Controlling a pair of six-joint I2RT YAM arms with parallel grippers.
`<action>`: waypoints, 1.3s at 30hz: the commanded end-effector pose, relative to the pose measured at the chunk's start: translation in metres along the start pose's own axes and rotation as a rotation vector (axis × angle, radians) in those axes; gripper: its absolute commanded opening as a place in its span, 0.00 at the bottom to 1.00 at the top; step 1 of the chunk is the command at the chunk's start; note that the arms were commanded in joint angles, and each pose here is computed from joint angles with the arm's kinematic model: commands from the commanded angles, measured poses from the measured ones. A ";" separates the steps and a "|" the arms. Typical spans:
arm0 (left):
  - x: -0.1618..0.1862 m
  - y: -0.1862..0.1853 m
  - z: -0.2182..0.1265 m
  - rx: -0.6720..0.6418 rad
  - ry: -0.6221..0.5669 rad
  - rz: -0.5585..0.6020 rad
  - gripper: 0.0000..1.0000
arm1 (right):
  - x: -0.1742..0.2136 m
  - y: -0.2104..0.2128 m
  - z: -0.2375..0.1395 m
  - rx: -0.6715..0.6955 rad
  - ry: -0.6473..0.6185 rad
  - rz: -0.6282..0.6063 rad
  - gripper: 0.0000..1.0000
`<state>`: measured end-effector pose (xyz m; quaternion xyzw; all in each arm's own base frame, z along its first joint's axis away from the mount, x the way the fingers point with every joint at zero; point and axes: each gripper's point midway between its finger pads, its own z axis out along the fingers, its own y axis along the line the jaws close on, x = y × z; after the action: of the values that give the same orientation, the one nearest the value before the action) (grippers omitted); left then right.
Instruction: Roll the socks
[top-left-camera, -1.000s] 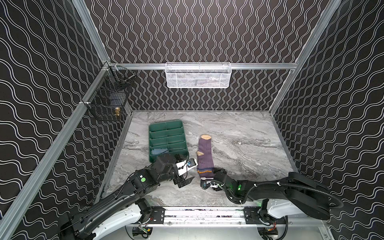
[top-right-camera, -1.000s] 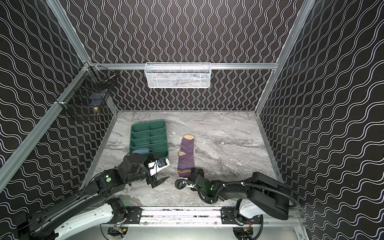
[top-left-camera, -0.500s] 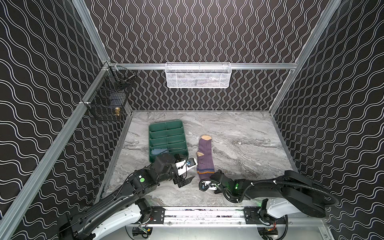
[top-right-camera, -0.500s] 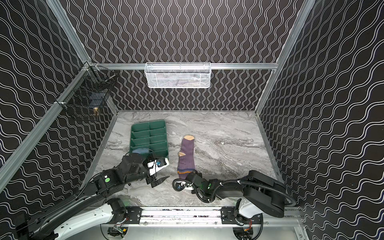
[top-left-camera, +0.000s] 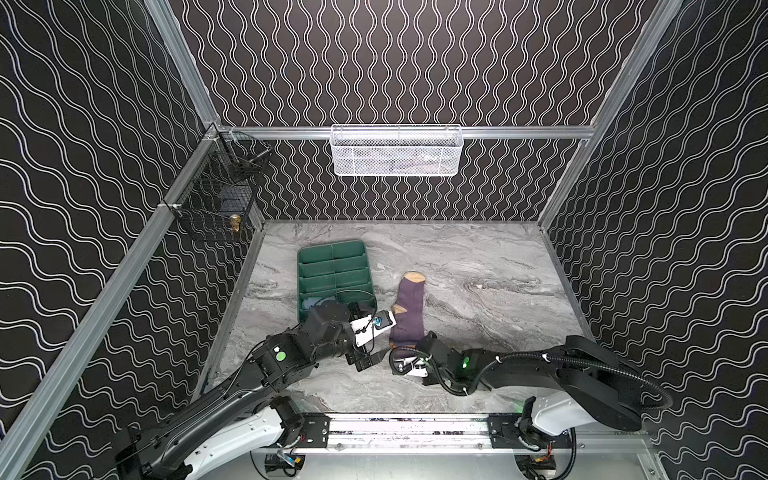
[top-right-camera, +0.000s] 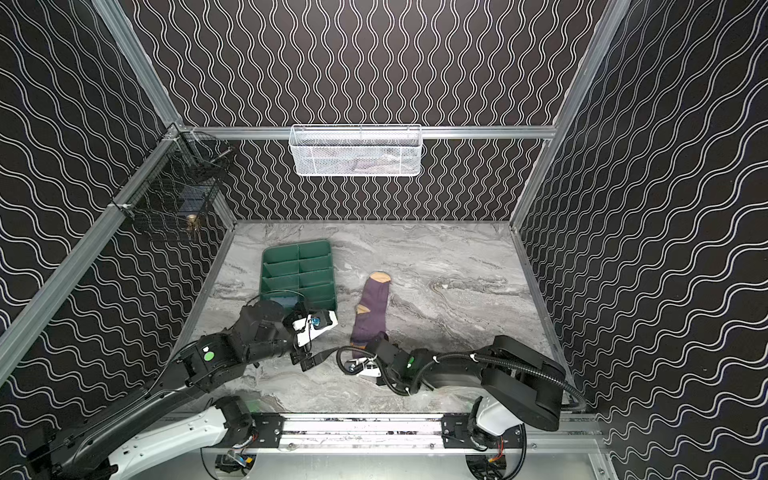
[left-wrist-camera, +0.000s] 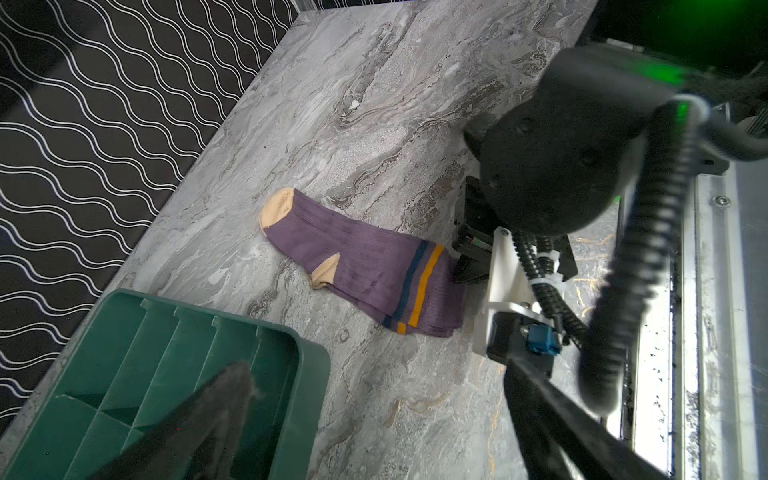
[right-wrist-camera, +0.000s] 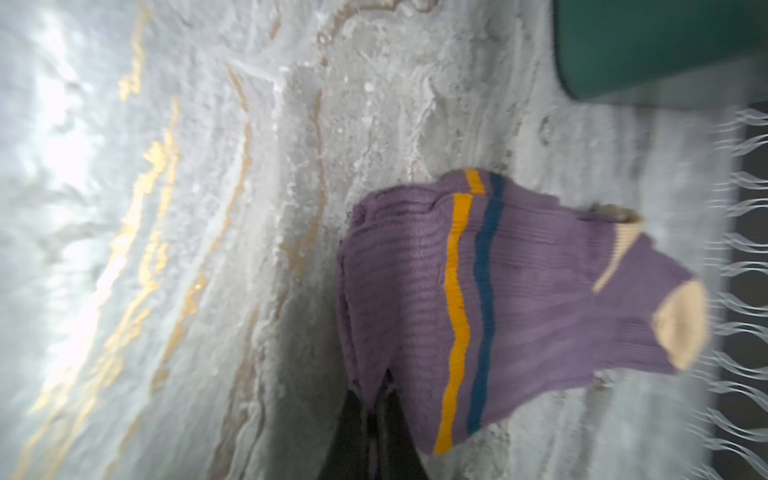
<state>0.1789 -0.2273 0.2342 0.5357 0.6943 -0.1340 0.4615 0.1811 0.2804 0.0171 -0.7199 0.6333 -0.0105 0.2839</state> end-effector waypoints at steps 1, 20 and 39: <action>-0.010 0.006 -0.013 -0.025 -0.020 0.058 0.99 | 0.021 0.040 -0.009 -0.304 0.097 0.141 0.00; -0.013 -0.041 -0.011 0.140 0.014 0.465 0.95 | 0.027 0.032 -0.002 -0.627 0.157 0.460 0.00; 0.083 -0.093 0.121 -0.044 0.230 0.726 0.95 | 0.035 0.022 0.009 -0.667 0.137 0.503 0.00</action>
<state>0.1447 -0.2715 0.0606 0.7859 0.4991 0.1148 0.3464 0.1806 0.2854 0.0097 -0.5879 0.7570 0.2817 0.0452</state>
